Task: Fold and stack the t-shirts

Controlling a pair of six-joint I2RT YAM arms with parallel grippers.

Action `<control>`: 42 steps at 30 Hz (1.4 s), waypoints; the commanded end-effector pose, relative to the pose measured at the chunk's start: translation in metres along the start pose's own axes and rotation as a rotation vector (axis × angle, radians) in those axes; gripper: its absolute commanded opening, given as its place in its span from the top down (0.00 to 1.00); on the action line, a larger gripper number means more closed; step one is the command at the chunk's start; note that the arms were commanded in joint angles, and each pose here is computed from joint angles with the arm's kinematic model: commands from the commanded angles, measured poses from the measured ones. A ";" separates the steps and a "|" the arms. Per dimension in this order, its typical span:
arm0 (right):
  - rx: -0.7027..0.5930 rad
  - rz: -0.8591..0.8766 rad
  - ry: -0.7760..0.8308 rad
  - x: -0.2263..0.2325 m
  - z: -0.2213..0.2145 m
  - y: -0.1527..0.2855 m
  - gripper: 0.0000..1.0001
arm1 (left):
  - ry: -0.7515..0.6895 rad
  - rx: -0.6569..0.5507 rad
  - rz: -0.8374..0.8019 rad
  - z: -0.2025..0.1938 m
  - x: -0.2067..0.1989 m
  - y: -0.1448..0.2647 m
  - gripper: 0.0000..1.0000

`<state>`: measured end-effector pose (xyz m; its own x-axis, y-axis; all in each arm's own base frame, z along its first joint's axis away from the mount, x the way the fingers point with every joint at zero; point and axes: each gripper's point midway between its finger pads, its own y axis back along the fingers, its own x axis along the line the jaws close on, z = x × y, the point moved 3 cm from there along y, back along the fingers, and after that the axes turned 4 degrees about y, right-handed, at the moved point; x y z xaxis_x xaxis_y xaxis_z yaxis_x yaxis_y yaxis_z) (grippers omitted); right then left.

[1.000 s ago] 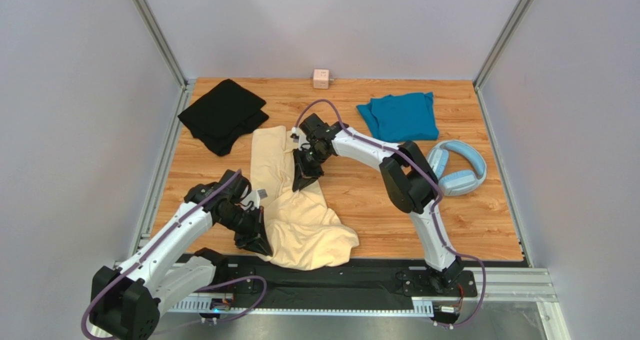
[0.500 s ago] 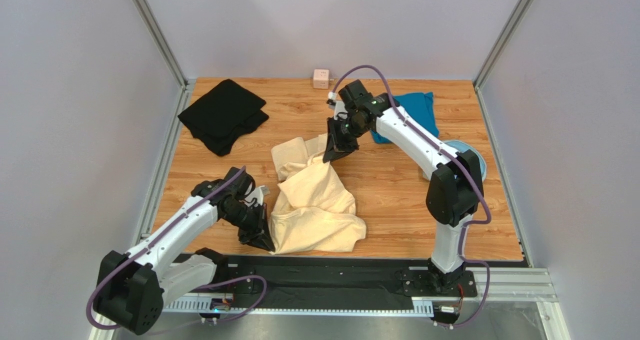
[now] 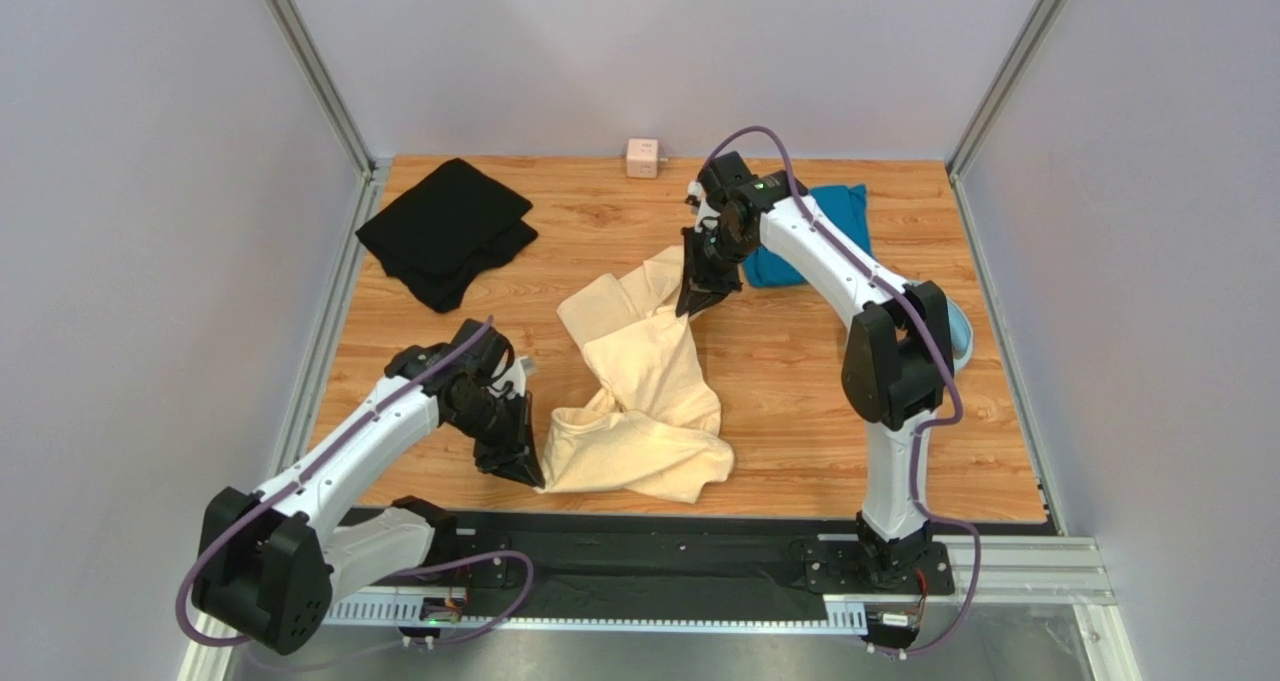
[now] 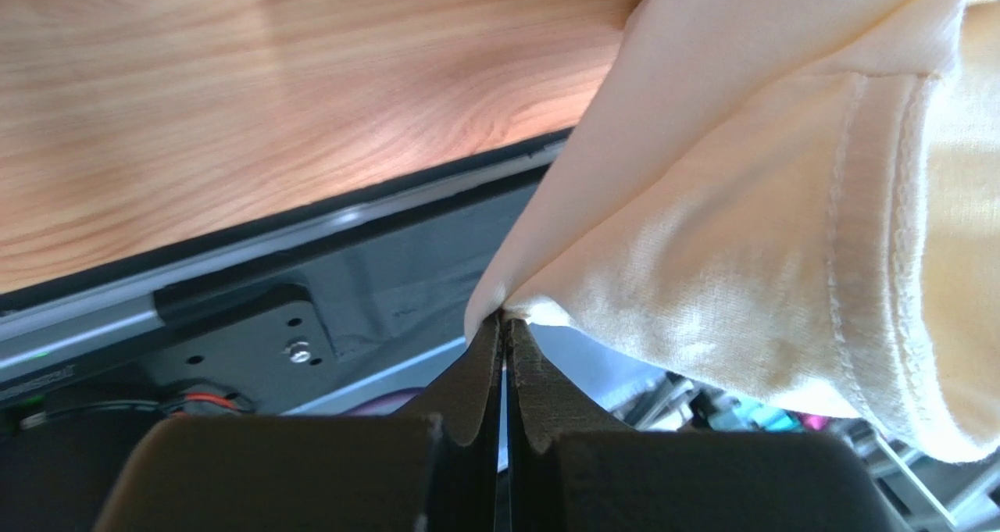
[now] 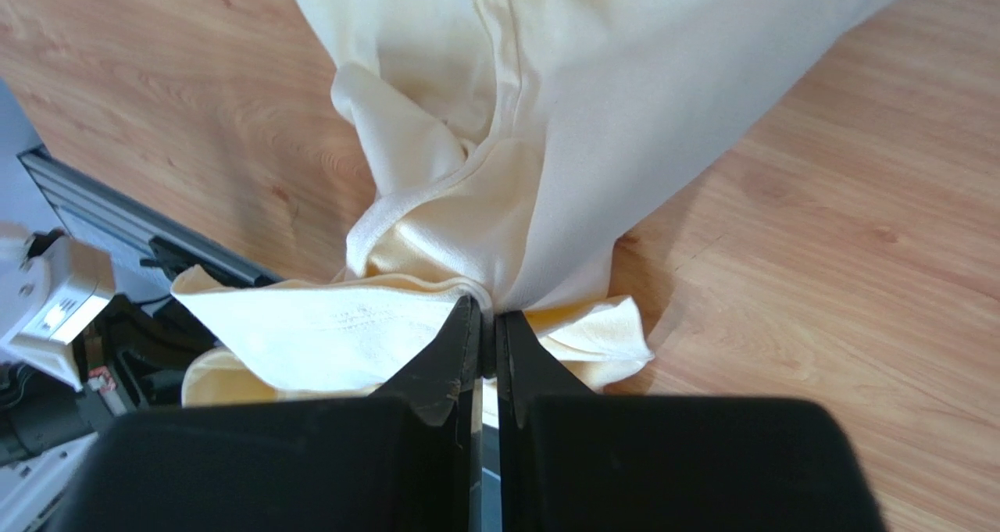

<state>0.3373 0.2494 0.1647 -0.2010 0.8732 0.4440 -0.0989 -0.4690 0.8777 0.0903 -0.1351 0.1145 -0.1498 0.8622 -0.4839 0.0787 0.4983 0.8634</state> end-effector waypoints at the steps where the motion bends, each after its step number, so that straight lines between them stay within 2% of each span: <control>1: -0.036 -0.077 -0.006 -0.018 0.018 0.015 1.00 | 0.007 -0.027 0.135 -0.008 0.016 0.016 1.00; 10: -0.051 -0.086 -0.014 -0.038 0.010 0.041 1.00 | 0.038 -0.050 0.194 -0.013 0.026 0.020 1.00; 16: -0.111 -0.161 -0.093 -0.076 0.007 0.070 1.00 | 0.055 -0.088 0.272 -0.011 0.032 0.031 1.00; 22: -0.133 -0.219 -0.156 -0.106 -0.006 0.088 1.00 | 0.068 -0.086 0.285 -0.012 0.034 0.032 1.00; 28: -0.147 -0.204 -0.173 -0.107 -0.023 0.091 1.00 | 0.026 -0.129 0.232 -0.004 0.021 0.039 1.00; 32: -0.122 -0.254 -0.206 -0.116 -0.041 0.088 1.00 | -0.013 -0.226 0.216 0.012 0.007 0.057 0.79; 33: -0.130 -0.262 -0.208 -0.116 -0.046 0.092 1.00 | -0.025 -0.259 0.224 0.018 0.004 0.062 0.68; 35: -0.103 -0.281 -0.218 -0.120 -0.059 0.089 1.00 | -0.050 -0.311 0.201 0.030 -0.009 0.073 0.55; 36: -0.097 -0.284 -0.223 -0.120 -0.065 0.090 1.00 | -0.075 -0.329 0.161 0.036 -0.018 0.074 0.51; 42: -0.005 -0.225 -0.246 -0.119 -0.094 0.073 1.00 | -0.124 -0.258 -0.066 0.070 -0.061 0.042 0.57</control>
<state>0.2712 0.0982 0.1591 0.0669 0.9679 0.2421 -0.1121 -0.2338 0.9658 0.1440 -0.1251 0.1766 -0.0842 0.9145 -0.3957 -0.1957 0.3742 0.9064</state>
